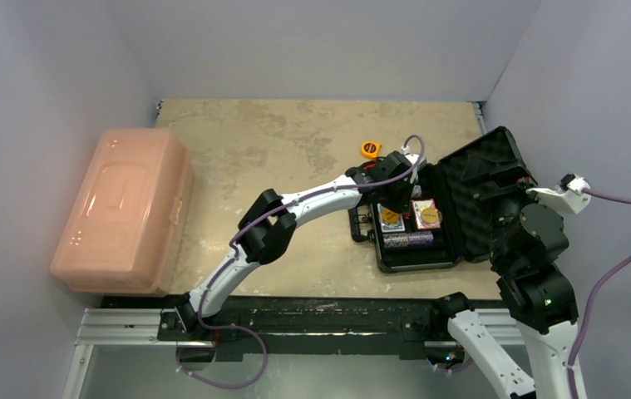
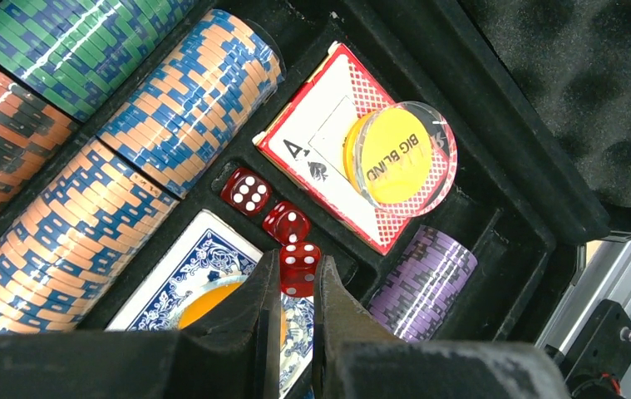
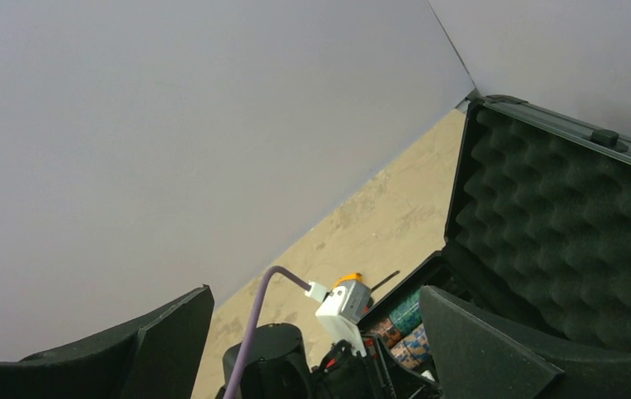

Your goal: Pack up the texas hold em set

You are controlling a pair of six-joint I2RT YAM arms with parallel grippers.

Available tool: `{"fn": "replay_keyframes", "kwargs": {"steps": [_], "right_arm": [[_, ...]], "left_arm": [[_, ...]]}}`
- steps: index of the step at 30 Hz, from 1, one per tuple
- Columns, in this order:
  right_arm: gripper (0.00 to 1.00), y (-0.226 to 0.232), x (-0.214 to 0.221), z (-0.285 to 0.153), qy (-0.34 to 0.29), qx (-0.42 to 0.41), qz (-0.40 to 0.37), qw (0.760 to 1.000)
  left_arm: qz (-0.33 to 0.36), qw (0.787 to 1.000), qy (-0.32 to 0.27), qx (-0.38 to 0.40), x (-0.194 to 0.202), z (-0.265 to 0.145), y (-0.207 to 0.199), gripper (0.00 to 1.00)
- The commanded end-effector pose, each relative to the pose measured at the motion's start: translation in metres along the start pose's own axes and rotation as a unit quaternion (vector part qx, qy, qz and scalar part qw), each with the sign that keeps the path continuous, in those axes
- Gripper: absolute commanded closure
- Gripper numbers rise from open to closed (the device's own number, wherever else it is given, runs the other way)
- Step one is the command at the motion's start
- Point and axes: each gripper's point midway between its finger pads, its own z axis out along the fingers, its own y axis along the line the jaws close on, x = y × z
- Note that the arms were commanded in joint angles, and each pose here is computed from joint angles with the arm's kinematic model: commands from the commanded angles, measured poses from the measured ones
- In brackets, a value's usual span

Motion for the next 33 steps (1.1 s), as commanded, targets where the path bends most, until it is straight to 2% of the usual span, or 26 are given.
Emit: {"fn": "replay_keyframes", "kwargs": {"steps": [1,18,33], "right_arm": [[0.01,0.002,-0.003,0.003,-0.009,-0.001,-0.003,1.000],[0.01,0.003,0.003,0.007,-0.004,-0.002,-0.006,1.000],[0.01,0.005,0.002,0.005,0.000,-0.007,-0.006,1.000]], "left_arm": [[0.019,0.999,-0.033,0.023,-0.021,0.001,-0.018,1.00],[0.031,0.999,-0.027,0.021,-0.012,0.011,-0.019,0.99],[0.032,0.999,-0.035,0.010,-0.020,0.000,-0.019,0.54]]}}
